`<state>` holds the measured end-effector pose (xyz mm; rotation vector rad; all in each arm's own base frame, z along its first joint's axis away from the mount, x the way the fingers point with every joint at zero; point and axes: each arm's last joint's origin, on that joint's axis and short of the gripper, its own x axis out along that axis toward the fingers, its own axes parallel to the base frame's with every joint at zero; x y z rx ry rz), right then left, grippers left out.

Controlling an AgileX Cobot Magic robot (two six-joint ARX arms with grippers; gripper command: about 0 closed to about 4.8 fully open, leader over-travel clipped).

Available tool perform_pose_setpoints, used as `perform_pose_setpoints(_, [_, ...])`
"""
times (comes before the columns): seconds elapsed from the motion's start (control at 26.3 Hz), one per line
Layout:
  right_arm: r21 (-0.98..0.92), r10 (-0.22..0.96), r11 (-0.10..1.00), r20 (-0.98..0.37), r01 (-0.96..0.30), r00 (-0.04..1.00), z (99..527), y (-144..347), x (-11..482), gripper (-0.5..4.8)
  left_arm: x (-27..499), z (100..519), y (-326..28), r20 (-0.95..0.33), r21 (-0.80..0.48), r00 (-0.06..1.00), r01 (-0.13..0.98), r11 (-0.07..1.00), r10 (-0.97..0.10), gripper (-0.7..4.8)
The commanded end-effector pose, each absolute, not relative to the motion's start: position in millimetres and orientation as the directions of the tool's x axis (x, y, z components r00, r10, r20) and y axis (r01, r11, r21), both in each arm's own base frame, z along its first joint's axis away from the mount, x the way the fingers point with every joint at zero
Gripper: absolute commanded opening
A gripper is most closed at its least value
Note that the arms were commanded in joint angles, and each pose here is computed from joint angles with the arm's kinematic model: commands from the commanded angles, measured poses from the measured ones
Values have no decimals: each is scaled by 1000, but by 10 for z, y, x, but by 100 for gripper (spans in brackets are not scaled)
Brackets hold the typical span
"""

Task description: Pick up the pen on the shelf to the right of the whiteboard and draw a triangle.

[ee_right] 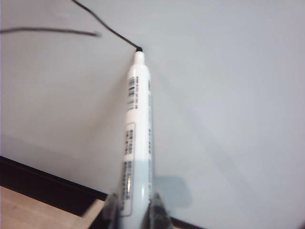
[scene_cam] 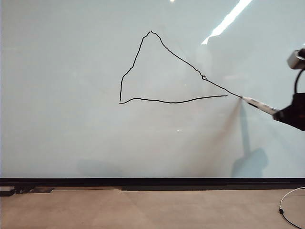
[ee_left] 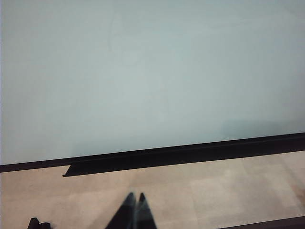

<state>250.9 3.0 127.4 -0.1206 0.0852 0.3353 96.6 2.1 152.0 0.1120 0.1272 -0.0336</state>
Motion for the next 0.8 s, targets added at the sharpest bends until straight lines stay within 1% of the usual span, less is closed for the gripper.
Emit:
perform_pose_setpoints(0.04, [-100, 292, 949, -84, -299, 953, 1291, -43, 2497, -5, 965, 1537, 20, -119, 111, 993, 40, 993, -27, -5])
perform_pose_setpoints(0.11, [-105, 329, 937, -53, -333, 943, 1304, -29, 2458, -5, 965, 1537, 20, -119, 111, 993, 40, 993, -27, -5])
perform_pose_setpoints(0.19, [-69, 368, 927, -4, -367, 930, 1318, 28, 2373, -5, 965, 1537, 20, -119, 111, 993, 40, 993, -27, -5])
perform_pose_setpoints(0.27, [-40, 390, 920, -5, -390, 921, 1329, 110, 2297, -5, 965, 1537, 20, -119, 111, 993, 40, 993, -27, -5])
perform_pose_setpoints(0.34, [-53, 409, 911, -7, -409, 912, 1331, 220, 2176, -6, 965, 1537, 20, -119, 111, 993, 40, 993, -27, -5])
perform_pose_setpoints(0.53, [-62, 347, 937, 34, -344, 937, 1399, 381, 1883, -5, 965, 1537, 20, -119, 111, 993, 40, 993, -27, -5])
perform_pose_setpoints(0.72, [-7, 275, 961, 101, -276, 956, 1494, 267, 1735, -6, 965, 1537, 20, -119, 111, 993, 40, 993, -27, -5])
perform_pose_setpoints(0.8, [9, 269, 962, 123, -272, 955, 1535, 242, 1709, -5, 965, 1537, 20, -119, 111, 993, 40, 993, -27, -5])
